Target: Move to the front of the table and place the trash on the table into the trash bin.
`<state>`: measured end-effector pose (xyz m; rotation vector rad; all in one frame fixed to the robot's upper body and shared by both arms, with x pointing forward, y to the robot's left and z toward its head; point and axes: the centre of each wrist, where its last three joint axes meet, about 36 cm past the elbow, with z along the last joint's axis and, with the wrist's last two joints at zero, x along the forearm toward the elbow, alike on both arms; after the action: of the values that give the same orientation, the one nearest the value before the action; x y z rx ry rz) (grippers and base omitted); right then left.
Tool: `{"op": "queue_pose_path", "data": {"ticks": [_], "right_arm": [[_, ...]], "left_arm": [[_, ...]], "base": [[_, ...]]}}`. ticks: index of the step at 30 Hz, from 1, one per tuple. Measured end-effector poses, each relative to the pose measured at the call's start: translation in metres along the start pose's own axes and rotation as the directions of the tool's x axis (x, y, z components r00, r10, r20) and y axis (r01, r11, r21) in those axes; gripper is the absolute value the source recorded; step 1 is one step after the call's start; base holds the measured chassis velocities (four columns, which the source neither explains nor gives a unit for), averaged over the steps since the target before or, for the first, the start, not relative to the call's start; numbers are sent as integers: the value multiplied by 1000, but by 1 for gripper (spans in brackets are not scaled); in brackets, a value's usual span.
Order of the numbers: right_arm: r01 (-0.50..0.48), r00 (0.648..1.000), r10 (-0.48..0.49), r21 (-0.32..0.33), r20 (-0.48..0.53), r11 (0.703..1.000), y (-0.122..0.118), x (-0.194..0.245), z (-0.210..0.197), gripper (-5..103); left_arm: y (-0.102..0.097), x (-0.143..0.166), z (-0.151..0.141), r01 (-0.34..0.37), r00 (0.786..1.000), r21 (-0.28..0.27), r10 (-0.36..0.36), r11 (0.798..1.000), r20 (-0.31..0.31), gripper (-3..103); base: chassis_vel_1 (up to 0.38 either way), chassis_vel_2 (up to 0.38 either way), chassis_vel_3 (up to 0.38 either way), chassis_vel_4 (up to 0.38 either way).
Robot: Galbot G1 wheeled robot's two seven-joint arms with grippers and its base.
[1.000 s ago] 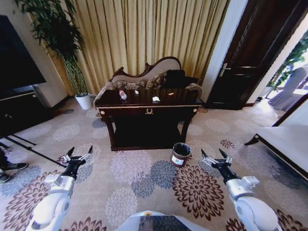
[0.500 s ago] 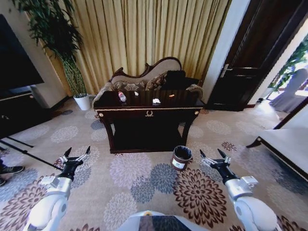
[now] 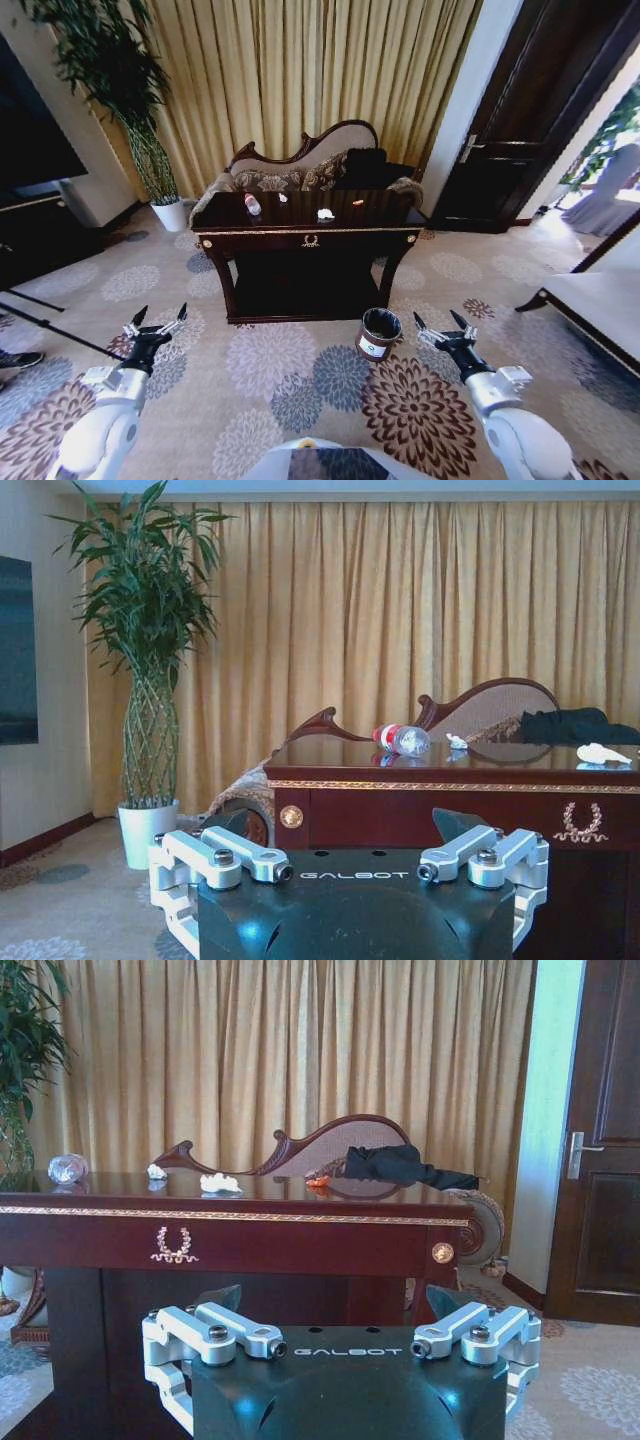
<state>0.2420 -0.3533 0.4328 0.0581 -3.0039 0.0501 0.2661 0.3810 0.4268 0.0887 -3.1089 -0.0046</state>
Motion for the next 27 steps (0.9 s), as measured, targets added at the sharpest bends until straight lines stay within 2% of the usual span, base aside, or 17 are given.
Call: {"op": "queue_pose_path", "data": {"ticks": [27], "right_arm": [[7, 1000, -7, 15, -1, 1000, 1, 2, 5, 100]], "left_arm": [[4, 1, 8, 0, 1000, 2, 0, 1000, 0, 100]], "base": [[-84, 89, 88, -92]]}}
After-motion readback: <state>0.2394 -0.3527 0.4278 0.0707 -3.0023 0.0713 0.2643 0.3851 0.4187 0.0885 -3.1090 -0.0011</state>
